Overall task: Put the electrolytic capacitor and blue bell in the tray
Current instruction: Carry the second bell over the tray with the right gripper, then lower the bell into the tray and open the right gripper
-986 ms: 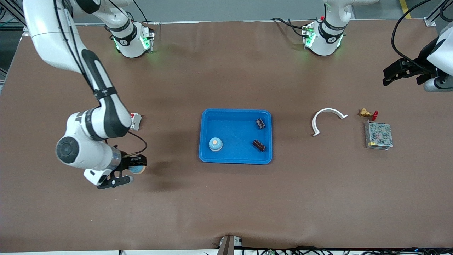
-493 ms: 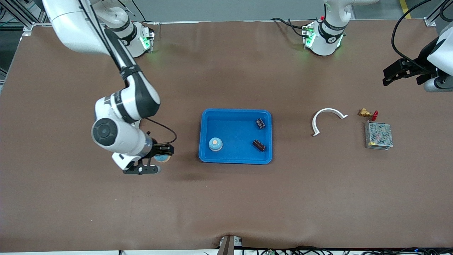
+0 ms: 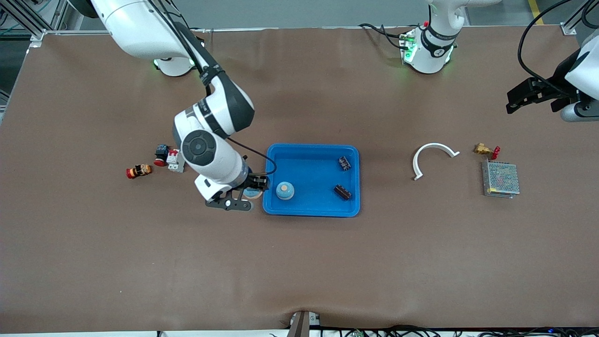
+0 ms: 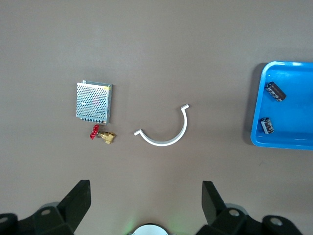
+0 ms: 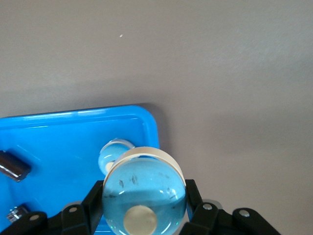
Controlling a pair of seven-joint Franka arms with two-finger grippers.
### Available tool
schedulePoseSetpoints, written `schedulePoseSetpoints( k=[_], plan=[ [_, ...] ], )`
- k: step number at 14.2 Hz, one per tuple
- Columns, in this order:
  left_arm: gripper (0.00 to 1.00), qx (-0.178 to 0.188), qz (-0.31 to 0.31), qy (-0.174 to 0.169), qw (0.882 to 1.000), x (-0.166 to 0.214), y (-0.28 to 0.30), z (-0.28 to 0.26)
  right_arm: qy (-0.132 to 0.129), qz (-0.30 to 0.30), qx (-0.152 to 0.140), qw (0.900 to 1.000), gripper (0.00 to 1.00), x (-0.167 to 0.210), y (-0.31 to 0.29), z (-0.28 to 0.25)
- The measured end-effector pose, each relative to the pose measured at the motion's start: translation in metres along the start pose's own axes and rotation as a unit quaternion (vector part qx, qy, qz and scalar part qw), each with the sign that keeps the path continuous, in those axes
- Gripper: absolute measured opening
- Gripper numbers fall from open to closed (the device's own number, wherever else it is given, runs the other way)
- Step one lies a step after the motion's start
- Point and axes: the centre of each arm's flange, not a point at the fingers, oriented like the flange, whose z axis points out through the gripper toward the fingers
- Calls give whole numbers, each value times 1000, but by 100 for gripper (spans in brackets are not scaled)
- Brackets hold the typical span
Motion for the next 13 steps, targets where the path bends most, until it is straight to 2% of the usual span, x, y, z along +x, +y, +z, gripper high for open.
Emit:
schedulePoseSetpoints(
  k=[8, 13],
  plan=[
    [100, 0, 0, 3, 1000, 1, 0, 0, 26, 37, 27, 999, 70, -66, -63, 39],
    [100, 0, 0, 3, 1000, 1, 0, 0, 39, 35, 38, 998, 70, -89, -61, 78]
  ],
)
